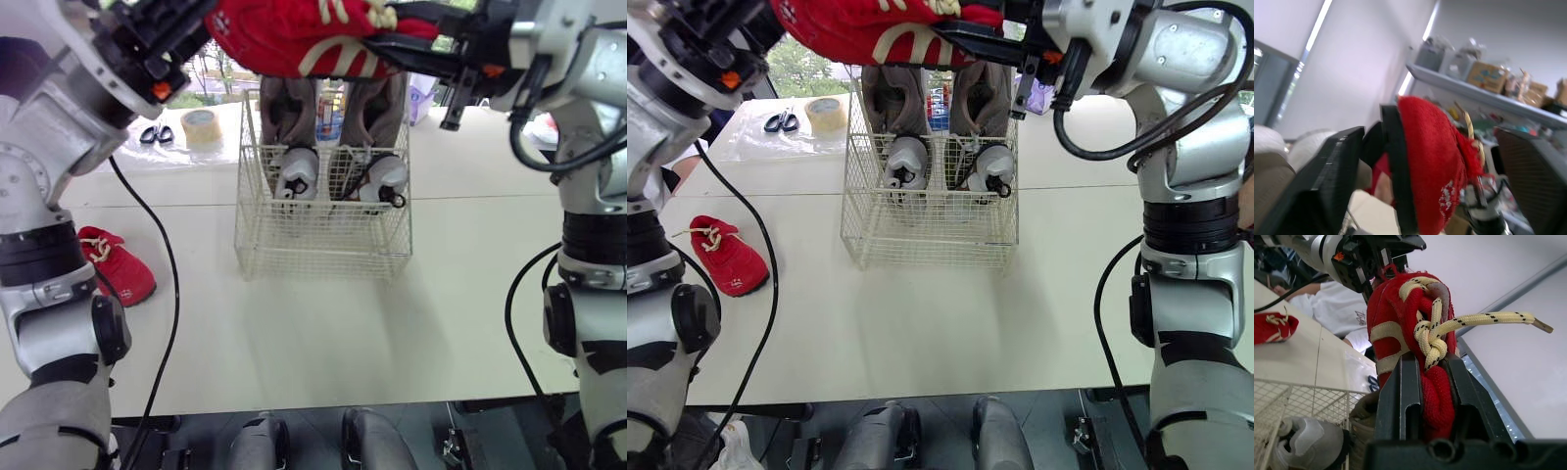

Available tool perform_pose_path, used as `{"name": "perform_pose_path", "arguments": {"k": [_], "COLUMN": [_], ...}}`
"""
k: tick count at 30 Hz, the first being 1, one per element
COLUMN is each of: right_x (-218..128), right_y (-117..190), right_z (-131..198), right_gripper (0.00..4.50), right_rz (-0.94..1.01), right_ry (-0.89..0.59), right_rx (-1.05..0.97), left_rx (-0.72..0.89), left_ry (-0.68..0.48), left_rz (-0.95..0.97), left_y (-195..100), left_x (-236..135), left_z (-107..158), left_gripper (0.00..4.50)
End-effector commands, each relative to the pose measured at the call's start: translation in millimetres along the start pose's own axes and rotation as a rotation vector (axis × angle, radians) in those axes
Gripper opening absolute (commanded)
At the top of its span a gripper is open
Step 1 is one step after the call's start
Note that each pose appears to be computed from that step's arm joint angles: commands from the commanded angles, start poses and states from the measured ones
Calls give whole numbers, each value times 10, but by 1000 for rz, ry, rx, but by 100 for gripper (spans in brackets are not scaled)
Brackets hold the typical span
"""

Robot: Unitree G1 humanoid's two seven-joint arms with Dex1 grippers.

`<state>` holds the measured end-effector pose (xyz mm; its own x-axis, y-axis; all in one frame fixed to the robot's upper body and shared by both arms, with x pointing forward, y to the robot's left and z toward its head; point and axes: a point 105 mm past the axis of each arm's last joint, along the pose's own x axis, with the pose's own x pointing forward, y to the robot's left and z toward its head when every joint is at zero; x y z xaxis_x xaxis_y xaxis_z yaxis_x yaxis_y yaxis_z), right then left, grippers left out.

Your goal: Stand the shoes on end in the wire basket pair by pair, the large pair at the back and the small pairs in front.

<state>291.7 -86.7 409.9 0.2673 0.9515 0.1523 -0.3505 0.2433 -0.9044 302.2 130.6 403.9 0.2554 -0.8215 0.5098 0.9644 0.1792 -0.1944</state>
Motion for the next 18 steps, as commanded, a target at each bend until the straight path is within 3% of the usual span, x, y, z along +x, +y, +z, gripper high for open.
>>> {"name": "perform_pose_path", "arguments": {"k": [1,6,9,13,15,17,18], "right_x": [-4,-23,-53,-323,-577,-762,-796], "right_y": [-98,-53,-68,-261,-432,-451,-423], "right_z": [186,169,135,-6,-58,-131,-157], "right_gripper": [11,11,11,197,296,407,442], "right_rz": [-26,-19,-43,-247,-443,-630,-691], "right_ry": [-35,-13,2,-14,-106,-247,-311], "right_rx": [-103,-128,-120,152,359,574,659], "left_rx": [24,10,3,-3,-1,-8,-16], "left_ry": [14,1,-26,-124,-214,-332,-382], "left_rz": [-62,-69,-62,-44,-31,-32,-33], "left_y": [-99,-79,-68,-74,-70,-78,-82], "left_x": [59,75,67,4,-29,-47,-44], "left_z": [53,60,76,146,218,277,288], "left_gripper": [277,39,29,29,29,29,29]}}
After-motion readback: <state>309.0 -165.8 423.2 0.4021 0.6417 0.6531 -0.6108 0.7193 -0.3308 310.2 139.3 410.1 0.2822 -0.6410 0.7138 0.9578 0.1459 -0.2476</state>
